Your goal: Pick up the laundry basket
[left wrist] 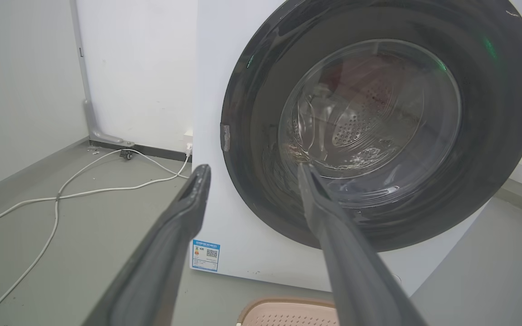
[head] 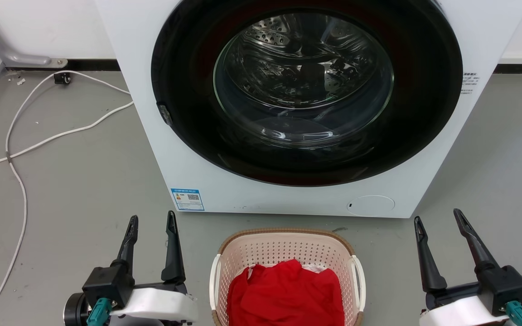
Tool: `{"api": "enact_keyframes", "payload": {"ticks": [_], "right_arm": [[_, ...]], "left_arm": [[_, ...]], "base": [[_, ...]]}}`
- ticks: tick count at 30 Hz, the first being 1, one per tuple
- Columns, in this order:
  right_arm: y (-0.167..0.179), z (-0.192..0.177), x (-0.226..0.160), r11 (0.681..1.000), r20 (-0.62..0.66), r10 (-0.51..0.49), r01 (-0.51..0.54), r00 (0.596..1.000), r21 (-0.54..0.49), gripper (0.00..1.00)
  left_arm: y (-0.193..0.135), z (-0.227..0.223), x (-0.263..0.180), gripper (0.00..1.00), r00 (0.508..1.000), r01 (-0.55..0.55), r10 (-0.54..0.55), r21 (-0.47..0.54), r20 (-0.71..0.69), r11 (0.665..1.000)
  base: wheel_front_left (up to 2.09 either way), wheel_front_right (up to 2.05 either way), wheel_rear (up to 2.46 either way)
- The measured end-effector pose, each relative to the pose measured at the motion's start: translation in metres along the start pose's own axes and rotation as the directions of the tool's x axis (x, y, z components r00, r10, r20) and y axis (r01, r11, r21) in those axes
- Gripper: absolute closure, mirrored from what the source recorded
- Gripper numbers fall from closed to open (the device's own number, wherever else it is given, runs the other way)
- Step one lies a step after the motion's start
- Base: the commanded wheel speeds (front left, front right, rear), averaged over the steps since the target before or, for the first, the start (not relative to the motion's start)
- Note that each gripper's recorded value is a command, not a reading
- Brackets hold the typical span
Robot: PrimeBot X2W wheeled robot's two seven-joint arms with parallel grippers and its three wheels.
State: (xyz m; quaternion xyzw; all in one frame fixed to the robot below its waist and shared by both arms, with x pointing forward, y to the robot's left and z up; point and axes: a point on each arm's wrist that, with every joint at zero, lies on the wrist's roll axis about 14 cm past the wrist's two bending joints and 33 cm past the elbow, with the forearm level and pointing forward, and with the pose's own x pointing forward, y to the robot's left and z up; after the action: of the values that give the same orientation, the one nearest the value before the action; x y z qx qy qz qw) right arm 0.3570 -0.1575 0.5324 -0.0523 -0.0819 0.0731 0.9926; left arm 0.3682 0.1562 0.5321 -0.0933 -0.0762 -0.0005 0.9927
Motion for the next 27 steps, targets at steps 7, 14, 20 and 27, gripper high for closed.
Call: {"api": "enact_keyframes", "payload": {"ticks": [7, 14, 20, 27], "right_arm": [[0.0, -0.001, 0.0, 1.0, -0.003, 0.0, 0.0, 1.0, 0.003, 0.0], [0.001, -0.001, 0.0, 1.0, -0.002, 0.004, -0.004, 1.0, 0.004, 0.0], [0.001, -0.001, 0.0, 1.0, -0.004, 0.003, -0.003, 1.0, 0.004, 0.0], [0.001, -0.007, 0.001, 1.0, -0.021, 0.003, -0.003, 1.0, 0.007, 0.0]], "left_arm": [[0.0, -0.002, -0.001, 0.0, 1.0, -0.003, 0.003, 0.006, -0.006, 1.0], [0.001, -0.002, -0.002, 0.0, 1.0, -0.007, 0.007, 0.007, -0.006, 1.0], [0.001, -0.003, -0.002, 0.0, 1.0, -0.007, 0.007, 0.007, -0.011, 1.0], [0.003, -0.01, 0.0, 0.0, 1.0, -0.008, 0.009, 0.01, -0.03, 1.0]], "base": [[0.0, 0.0, 0.0], [0.0, 0.0, 0.0], [0.0, 0.0, 0.0], [0.0, 0.0, 0.0]]}}
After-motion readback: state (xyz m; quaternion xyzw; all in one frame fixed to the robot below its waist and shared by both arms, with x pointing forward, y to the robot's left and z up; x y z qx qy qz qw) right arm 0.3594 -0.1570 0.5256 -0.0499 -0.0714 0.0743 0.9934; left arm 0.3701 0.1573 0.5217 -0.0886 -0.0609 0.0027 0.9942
